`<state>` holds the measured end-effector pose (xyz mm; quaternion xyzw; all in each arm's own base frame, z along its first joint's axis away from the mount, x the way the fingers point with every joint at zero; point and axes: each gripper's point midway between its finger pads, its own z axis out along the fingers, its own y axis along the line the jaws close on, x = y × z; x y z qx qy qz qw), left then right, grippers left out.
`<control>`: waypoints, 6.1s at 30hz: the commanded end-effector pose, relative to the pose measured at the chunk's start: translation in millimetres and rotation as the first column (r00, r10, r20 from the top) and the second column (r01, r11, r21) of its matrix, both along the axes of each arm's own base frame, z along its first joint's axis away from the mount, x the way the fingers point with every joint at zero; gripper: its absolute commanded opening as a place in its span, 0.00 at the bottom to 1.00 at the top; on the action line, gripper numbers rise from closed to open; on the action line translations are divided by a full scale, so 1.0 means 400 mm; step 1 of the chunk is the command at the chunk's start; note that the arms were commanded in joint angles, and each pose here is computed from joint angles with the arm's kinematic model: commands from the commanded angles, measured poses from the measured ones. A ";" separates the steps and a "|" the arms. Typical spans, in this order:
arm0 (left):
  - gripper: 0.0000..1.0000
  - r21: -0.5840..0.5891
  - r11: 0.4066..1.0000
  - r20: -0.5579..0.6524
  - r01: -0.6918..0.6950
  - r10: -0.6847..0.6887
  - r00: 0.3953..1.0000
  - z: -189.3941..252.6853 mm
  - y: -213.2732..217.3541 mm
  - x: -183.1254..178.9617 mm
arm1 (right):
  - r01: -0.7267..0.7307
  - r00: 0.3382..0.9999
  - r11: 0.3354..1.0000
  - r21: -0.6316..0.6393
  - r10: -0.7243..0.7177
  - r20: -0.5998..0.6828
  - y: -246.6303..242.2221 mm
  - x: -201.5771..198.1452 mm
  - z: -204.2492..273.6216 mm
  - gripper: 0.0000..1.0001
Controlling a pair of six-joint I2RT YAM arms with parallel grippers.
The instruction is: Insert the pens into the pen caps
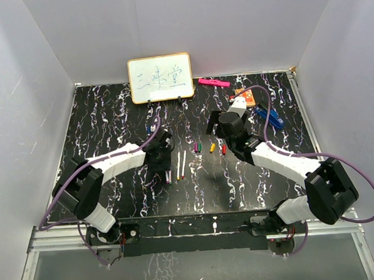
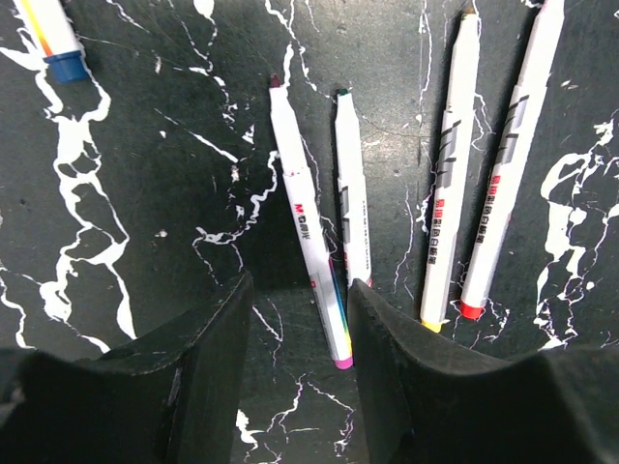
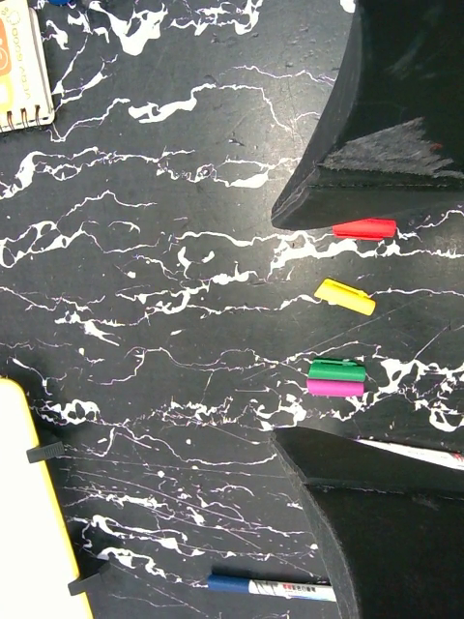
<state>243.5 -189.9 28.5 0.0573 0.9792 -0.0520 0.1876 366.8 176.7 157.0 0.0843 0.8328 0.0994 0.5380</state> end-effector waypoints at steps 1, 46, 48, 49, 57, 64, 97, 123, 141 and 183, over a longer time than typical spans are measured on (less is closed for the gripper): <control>0.42 -0.005 1.000 0.003 -0.007 0.007 1.000 -0.004 -0.011 -0.004 | 0.007 0.999 0.999 0.035 -0.008 0.037 0.006 0.012 0.029 0.80; 0.34 0.170 0.963 -0.334 0.209 -0.143 0.932 -0.110 0.065 -0.094 | 0.006 1.000 0.998 0.057 -0.008 0.022 0.006 -0.002 0.017 0.79; 0.29 0.174 0.963 -0.343 0.203 -0.134 0.930 -0.114 0.078 -0.096 | 0.007 1.000 0.998 0.060 -0.008 0.019 0.007 -0.003 0.015 0.79; 0.25 0.174 0.964 -0.346 0.200 -0.130 0.929 -0.116 0.084 -0.097 | 0.007 1.000 0.998 0.060 -0.009 0.019 0.007 -0.003 0.015 0.79; 0.14 0.208 0.961 -0.358 0.183 -0.100 0.928 -0.133 0.107 -0.091 | 0.006 1.000 0.998 0.063 -0.007 0.015 0.012 0.002 0.011 0.79; 0.00 0.199 0.964 -0.359 0.179 -0.099 0.928 -0.150 0.099 -0.087 | -0.005 1.000 0.998 0.056 0.004 0.007 0.016 0.003 0.005 0.79; 0.00 0.029 0.999 0.202 0.012 -0.018 0.979 0.220 0.081 0.050 | -0.334 0.927 0.940 -0.068 0.315 -0.206 0.254 -0.031 -0.158 0.43; 0.00 -0.047 0.999 0.273 0.024 -0.011 0.962 0.249 0.074 0.043 | -0.315 0.913 0.941 -0.127 0.264 -0.311 0.270 -0.017 -0.265 0.31; 0.00 -0.059 0.997 0.264 0.043 -0.026 0.964 0.241 0.062 0.041 | -0.305 0.899 0.937 -0.172 0.223 -0.377 0.254 -0.021 -0.325 0.22; 0.00 -0.436 0.821 0.476 0.368 -0.136 0.869 0.340 -0.160 0.061 | -0.279 0.886 0.953 0.118 0.208 0.415 0.182 0.014 0.311 0.00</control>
